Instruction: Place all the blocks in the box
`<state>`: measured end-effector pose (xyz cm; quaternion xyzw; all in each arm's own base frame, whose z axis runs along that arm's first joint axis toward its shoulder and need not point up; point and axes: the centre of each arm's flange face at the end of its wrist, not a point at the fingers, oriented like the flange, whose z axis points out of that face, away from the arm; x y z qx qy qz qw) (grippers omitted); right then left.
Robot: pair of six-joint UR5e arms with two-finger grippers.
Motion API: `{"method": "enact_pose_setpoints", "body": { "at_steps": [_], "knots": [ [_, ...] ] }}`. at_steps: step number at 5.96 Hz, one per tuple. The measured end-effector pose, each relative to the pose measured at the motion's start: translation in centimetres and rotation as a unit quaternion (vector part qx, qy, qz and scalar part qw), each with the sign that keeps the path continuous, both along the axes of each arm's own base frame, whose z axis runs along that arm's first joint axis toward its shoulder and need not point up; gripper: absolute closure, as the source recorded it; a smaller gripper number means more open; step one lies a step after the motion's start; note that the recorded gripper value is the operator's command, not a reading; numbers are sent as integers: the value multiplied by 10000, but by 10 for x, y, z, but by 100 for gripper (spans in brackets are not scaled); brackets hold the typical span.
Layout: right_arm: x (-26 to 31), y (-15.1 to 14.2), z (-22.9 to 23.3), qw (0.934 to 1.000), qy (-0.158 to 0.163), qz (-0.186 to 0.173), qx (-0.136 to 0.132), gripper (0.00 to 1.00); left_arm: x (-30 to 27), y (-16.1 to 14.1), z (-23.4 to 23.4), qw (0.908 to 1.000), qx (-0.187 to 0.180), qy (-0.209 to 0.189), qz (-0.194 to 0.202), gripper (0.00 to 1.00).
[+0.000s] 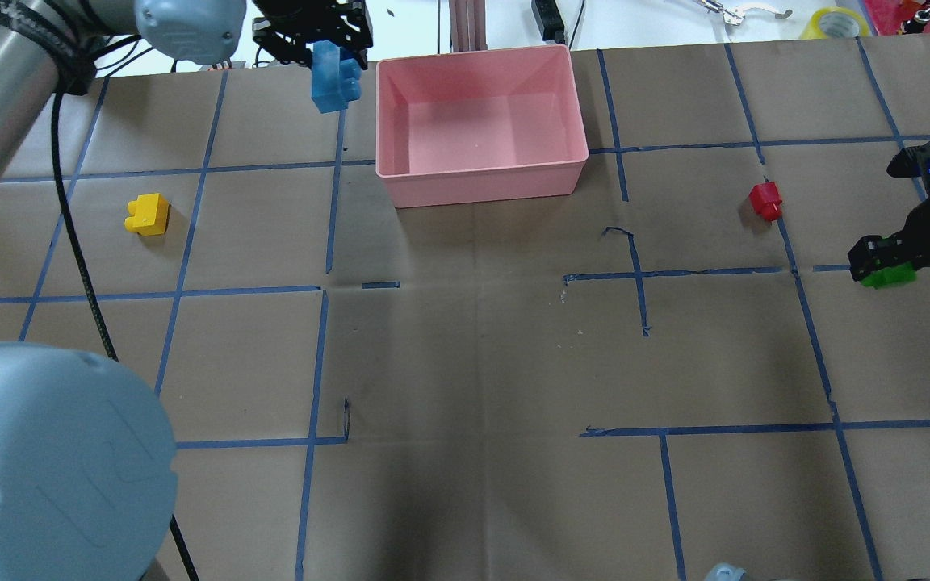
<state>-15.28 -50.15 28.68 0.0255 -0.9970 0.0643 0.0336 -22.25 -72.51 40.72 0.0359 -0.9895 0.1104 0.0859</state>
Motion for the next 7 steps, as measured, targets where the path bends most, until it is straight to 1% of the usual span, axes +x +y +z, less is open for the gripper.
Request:
{"method": "enact_pose_setpoints", "body": {
  "at_steps": [1,2,3,4,5,6,7],
  "knots": [
    [9,-24,33,9994,72,75,-330,94,-38,-19,-21,9998,35,57,198,84],
    [18,-41,60,9981,150,148,-586,94,-61,-37,-51,9996,60,27,288,80],
    [28,-55,78,9963,104,227,-820,94,-74,-49,-82,9995,45,-55,304,25],
    [40,-68,93,9939,-168,175,-1071,94,-79,-53,-99,9992,0,-224,317,1],
    [55,-85,108,9915,-481,56,-1206,94,-79,-54,-100,9988,-42,-363,337,1],
    [82,-109,120,9902,-685,105,-1210,94,-76,-52,-87,9985,-94,-407,343,1],
    [115,-135,122,9884,-882,285,-1203,94,-64,-47,-60,9983,-114,-422,373,1]
  ]
}}
